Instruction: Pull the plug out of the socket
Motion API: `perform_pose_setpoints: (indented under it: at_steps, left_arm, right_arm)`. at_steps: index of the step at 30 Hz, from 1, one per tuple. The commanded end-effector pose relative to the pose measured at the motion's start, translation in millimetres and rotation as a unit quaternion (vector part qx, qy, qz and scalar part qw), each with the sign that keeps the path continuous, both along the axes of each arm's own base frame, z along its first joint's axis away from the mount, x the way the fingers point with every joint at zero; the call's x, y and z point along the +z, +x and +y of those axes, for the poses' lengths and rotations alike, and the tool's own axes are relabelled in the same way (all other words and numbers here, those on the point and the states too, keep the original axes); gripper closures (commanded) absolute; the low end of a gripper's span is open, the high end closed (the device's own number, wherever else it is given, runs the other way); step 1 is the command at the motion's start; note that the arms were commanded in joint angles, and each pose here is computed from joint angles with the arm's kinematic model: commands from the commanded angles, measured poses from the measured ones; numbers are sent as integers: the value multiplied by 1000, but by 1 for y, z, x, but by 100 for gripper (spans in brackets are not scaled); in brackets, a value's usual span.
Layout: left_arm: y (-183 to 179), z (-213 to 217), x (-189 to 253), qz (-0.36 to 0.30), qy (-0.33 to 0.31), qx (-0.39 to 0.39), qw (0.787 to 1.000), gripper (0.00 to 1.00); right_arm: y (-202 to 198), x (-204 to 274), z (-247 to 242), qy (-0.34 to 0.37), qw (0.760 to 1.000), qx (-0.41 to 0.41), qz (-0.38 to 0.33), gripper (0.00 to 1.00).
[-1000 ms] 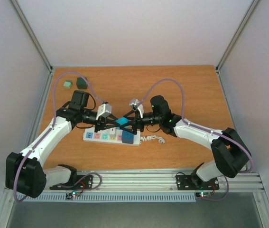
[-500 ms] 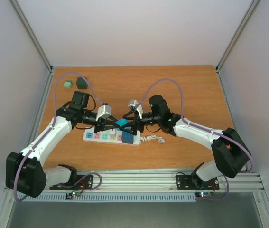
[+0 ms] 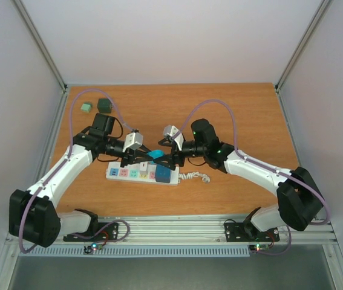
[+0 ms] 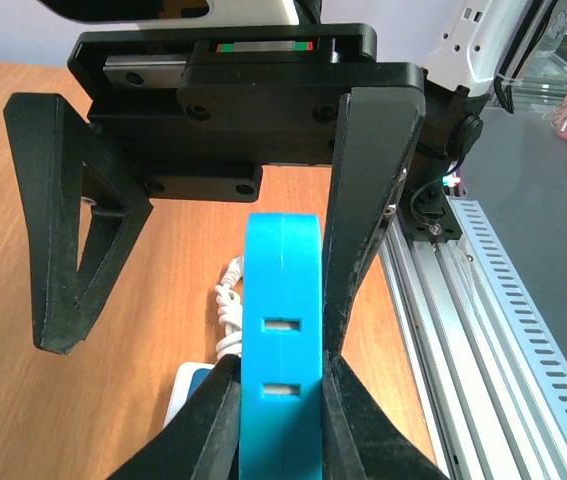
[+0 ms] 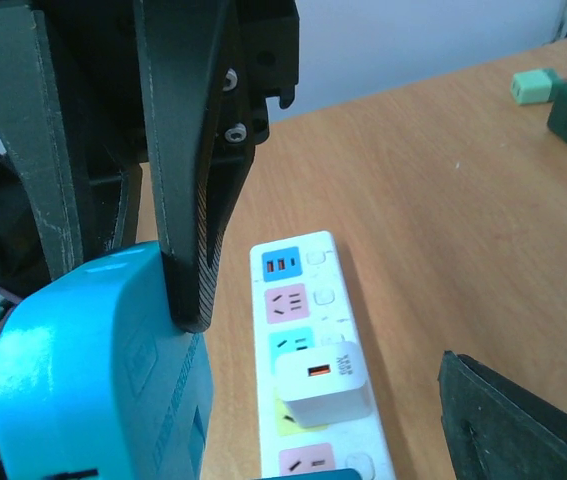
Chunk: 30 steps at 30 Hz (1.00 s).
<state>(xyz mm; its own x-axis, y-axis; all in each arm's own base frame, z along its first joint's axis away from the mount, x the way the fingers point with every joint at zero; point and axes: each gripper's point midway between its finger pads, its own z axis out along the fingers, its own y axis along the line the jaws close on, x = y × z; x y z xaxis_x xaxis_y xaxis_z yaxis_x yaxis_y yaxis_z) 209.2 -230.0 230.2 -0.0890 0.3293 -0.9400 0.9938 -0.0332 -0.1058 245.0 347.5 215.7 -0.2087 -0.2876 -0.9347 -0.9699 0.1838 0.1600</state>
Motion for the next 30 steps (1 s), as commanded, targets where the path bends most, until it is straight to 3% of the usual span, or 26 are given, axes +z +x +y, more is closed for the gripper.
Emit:
perform_pose_setpoints:
  at_steps: [1, 17, 25, 30]
  left_arm:
    - [-22, -2, 1, 56, -15, -32, 998, 99]
    - [-20, -3, -2, 66, -11, -32, 997, 99]
    - [4, 6, 14, 87, -43, 5, 995, 99]
    - [7, 9, 16, 98, -53, 8, 994, 99]
  right_arm:
    - [44, 46, -14, 10, 991, -84, -99, 15]
    - [58, 79, -7, 16, 991, -70, -110, 15]
    - [8, 51, -4, -13, 998, 42, -51, 13]
    - [-12, 31, -7, -22, 997, 68, -19, 12]
